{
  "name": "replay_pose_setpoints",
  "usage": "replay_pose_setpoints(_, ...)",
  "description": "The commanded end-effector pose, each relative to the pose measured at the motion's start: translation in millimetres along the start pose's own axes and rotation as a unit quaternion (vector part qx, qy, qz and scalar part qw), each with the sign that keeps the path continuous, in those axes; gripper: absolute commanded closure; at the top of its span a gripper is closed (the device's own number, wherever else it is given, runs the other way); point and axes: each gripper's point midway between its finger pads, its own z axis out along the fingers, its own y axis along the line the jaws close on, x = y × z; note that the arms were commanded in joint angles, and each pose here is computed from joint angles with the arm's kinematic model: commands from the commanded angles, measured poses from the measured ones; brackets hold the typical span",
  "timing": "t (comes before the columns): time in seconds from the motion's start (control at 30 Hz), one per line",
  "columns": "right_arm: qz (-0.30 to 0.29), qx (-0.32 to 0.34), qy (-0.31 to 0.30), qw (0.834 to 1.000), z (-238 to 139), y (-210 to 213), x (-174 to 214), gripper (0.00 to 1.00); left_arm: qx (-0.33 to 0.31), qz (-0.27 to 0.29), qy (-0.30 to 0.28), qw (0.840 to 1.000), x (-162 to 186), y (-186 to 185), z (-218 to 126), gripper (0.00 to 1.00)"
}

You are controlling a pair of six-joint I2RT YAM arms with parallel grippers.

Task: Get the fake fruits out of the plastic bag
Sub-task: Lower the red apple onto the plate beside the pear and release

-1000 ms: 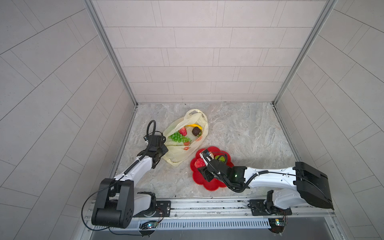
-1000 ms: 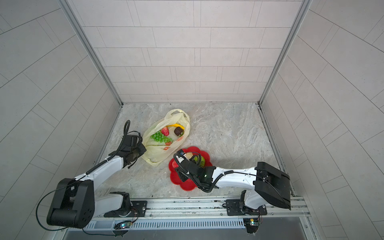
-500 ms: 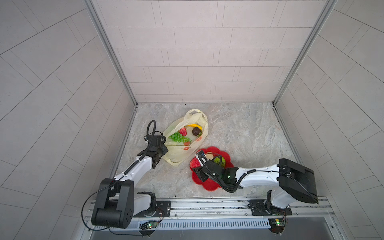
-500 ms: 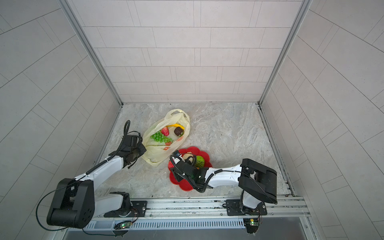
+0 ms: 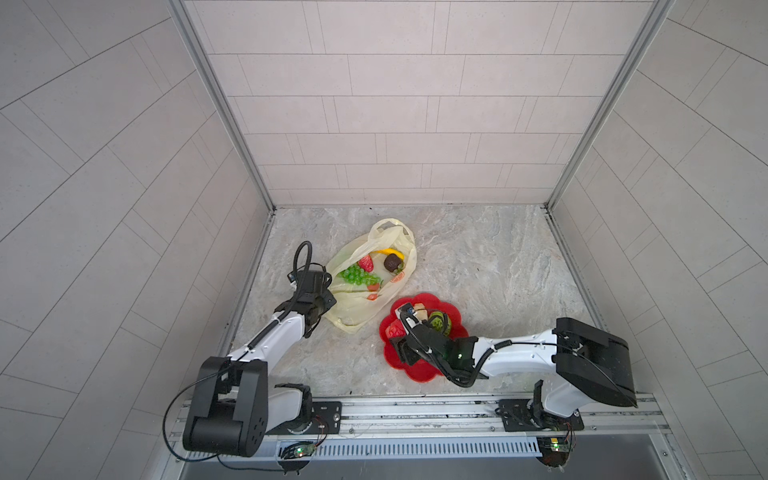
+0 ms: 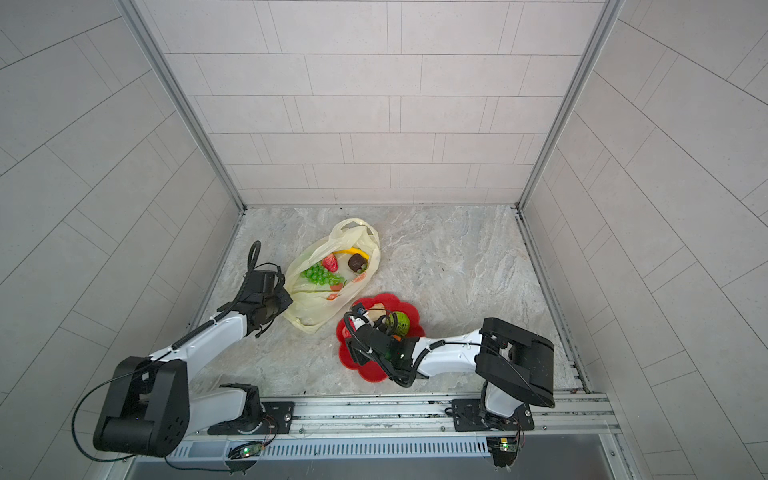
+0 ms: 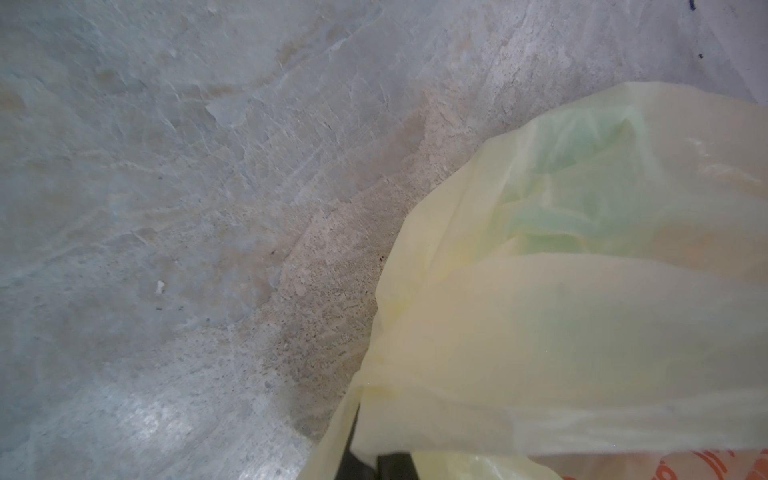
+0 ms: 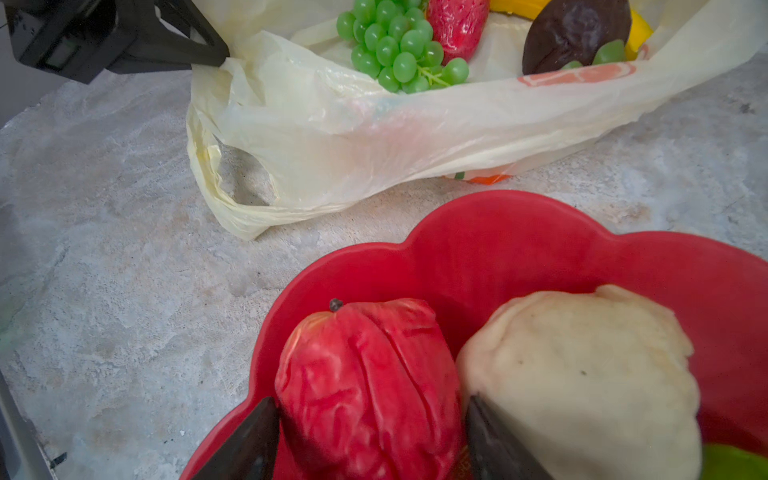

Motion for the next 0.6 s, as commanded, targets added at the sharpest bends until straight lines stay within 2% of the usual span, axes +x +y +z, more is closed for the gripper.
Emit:
replay_pose_setpoints(0.0, 0.008, 0.012, 0.0, 1.0, -0.9, -4.1, 2.7, 0.3, -0.017, 0.005, -0.008, 1.0, -2.2, 8.6, -5.0, 1.0)
replay_pose_setpoints(0.57, 0.015, 0.026, 0.007, 1.0, -19.8, -11.5, -5.0, 0.22, -0.017, 0.005, -0.002, 1.0, -0.2, 8.1, -1.7, 1.0)
